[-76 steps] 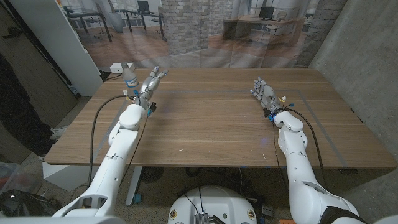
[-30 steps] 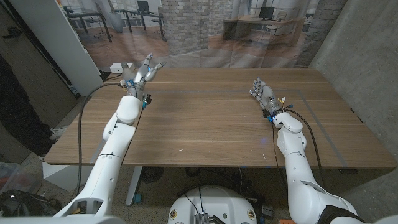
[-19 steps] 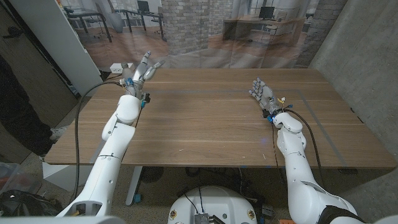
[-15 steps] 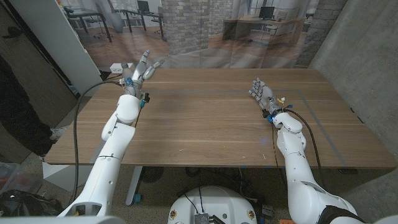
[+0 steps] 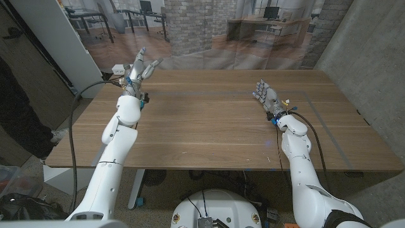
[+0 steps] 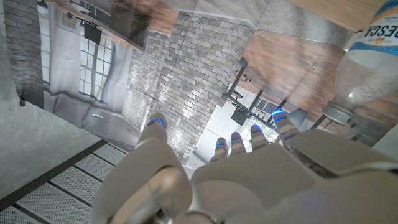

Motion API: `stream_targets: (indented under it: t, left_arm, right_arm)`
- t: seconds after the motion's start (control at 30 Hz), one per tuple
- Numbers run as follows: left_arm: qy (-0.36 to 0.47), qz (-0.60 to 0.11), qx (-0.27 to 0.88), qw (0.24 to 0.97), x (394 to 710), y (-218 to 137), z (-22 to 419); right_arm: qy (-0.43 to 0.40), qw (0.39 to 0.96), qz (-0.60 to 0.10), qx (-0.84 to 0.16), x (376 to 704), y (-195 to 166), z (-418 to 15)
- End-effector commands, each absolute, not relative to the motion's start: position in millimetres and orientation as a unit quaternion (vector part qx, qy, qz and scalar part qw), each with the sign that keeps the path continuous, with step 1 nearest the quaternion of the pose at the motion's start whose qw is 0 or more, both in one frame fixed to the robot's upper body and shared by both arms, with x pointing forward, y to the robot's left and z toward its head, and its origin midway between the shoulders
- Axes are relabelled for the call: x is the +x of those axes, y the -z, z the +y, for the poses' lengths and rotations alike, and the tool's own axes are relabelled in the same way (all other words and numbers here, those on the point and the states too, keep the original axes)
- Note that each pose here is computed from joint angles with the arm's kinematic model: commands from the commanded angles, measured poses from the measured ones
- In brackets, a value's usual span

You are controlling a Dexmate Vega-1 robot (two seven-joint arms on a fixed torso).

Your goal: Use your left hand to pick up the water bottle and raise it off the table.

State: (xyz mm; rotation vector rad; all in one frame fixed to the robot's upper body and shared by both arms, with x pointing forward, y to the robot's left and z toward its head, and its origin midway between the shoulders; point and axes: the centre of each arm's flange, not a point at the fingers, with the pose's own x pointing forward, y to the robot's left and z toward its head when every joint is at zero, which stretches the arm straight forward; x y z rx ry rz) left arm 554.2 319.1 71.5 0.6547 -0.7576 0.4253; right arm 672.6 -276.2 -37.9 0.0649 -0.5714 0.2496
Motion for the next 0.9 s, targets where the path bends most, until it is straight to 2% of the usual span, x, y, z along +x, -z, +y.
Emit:
stream_targets:
  t: [0.03,0.9]
  left_arm:
    - [-0.249,-0.353,0.318,0.844,536.7,-74.8,327.9]
    - [-0.334,-0.289,0.307,0.843,518.1,-65.0,361.5]
  right_arm:
    - [-0.126,0.951,-0.280,0.030,672.0,38.3,-273.9]
    - [-0.131,0.953,-0.274,0.024,676.9,36.9,-264.1]
